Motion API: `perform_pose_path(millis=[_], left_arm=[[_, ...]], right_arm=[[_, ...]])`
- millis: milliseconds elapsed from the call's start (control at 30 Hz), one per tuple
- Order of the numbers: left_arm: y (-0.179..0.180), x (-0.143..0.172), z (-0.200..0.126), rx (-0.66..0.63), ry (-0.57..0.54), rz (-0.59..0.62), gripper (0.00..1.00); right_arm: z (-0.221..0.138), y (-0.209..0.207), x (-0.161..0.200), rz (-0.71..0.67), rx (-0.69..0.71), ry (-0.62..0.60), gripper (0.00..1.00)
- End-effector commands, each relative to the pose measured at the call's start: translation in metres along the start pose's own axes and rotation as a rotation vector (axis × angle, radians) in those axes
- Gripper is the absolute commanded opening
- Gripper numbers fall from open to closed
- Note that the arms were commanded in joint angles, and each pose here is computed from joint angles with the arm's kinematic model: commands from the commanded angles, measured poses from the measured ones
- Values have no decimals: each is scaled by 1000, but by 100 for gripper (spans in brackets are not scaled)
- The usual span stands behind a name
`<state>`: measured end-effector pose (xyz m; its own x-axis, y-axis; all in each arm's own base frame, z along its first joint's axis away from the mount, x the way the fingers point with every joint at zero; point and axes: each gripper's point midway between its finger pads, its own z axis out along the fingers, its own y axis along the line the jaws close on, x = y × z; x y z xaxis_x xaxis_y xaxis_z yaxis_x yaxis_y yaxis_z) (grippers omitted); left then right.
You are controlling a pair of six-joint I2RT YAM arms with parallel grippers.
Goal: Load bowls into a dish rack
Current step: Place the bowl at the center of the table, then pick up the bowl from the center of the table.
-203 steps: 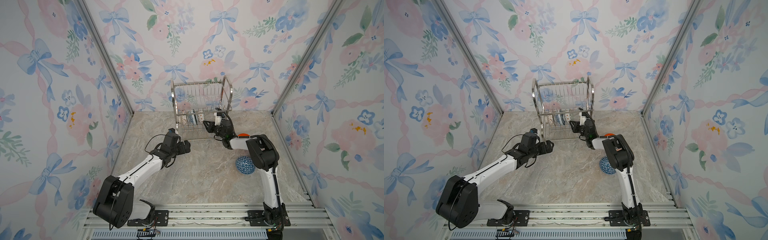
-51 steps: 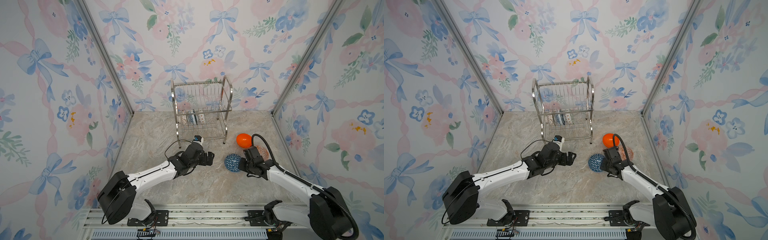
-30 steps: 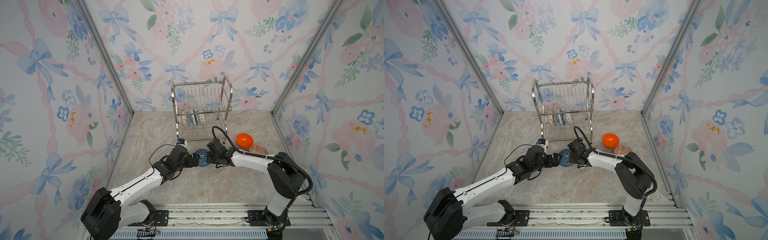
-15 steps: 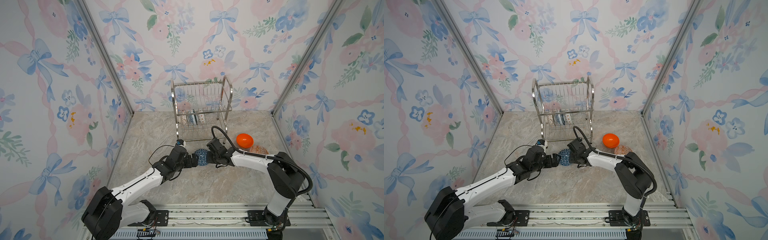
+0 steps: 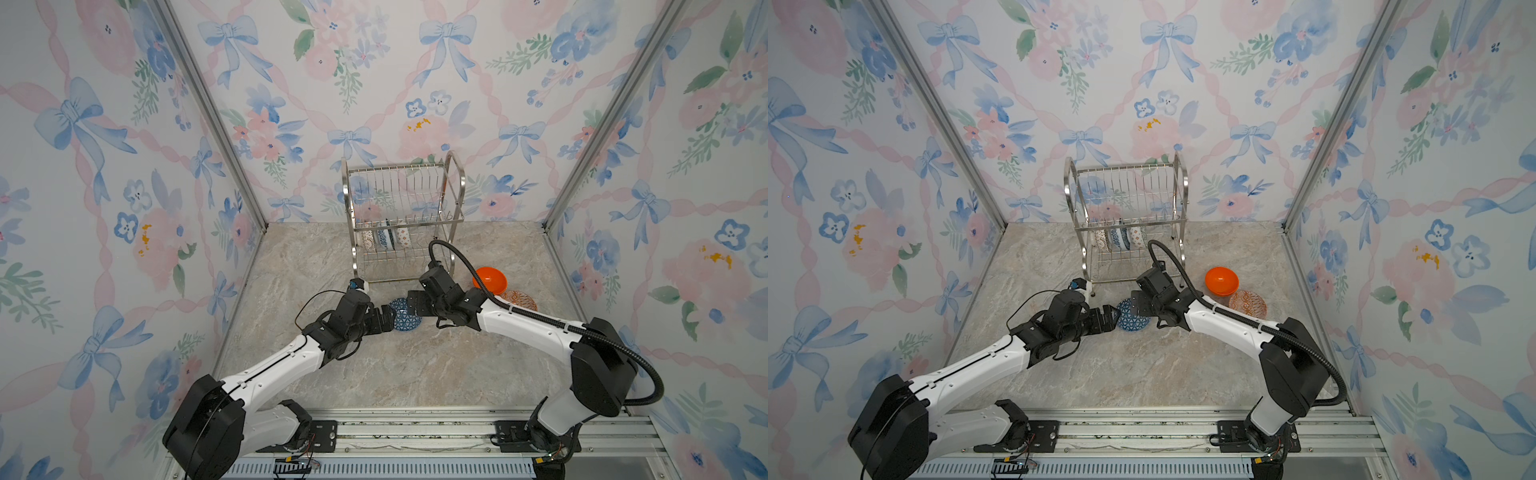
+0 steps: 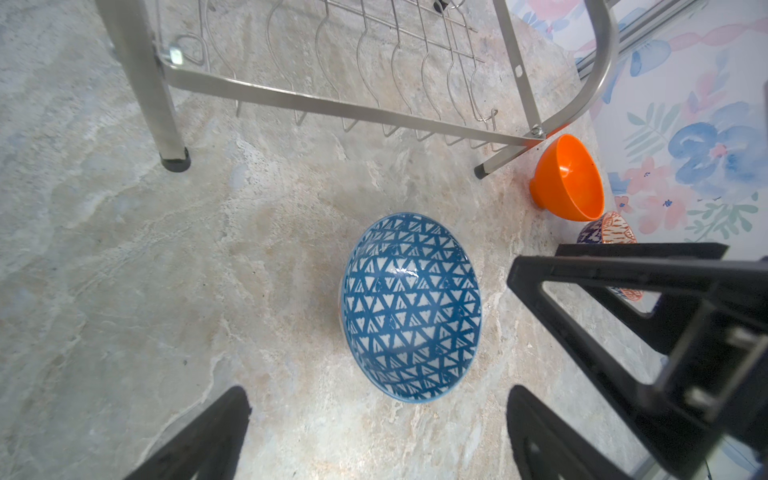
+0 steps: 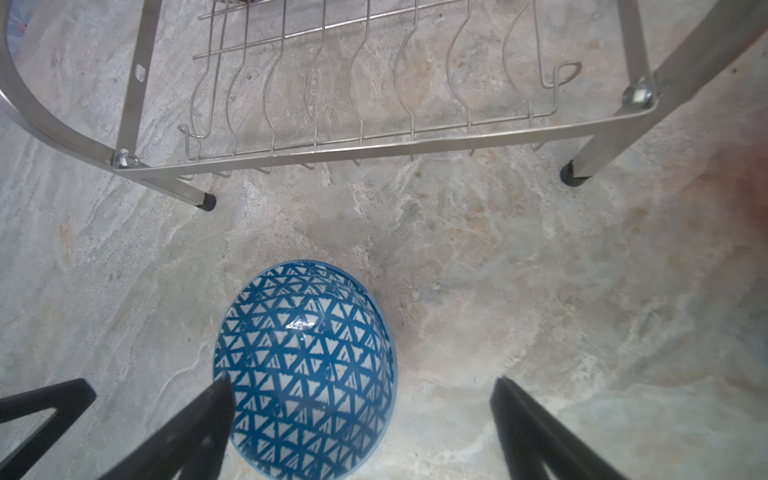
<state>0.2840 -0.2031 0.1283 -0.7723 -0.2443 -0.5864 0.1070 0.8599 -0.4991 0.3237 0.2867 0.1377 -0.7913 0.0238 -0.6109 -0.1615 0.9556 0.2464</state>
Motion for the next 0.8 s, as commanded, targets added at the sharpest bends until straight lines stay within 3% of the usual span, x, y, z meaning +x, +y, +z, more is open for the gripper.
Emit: perform_pose_path(millis=[0,333,633,767], left_arm=[[8,8,-1,4,36,-42,97],[35,-3,-15,15,6,-157,97],[67,-8,-26,53,5,-245,97],[72,-10,-26,68,14,-227,97]], right_arm=[[-18,10,-10,-42,9,-29,97],[-26,52,-21,-200,-23,-82,97],[7,89,8,-351,9,5,97],[16,105,23,-394,5,17,97]])
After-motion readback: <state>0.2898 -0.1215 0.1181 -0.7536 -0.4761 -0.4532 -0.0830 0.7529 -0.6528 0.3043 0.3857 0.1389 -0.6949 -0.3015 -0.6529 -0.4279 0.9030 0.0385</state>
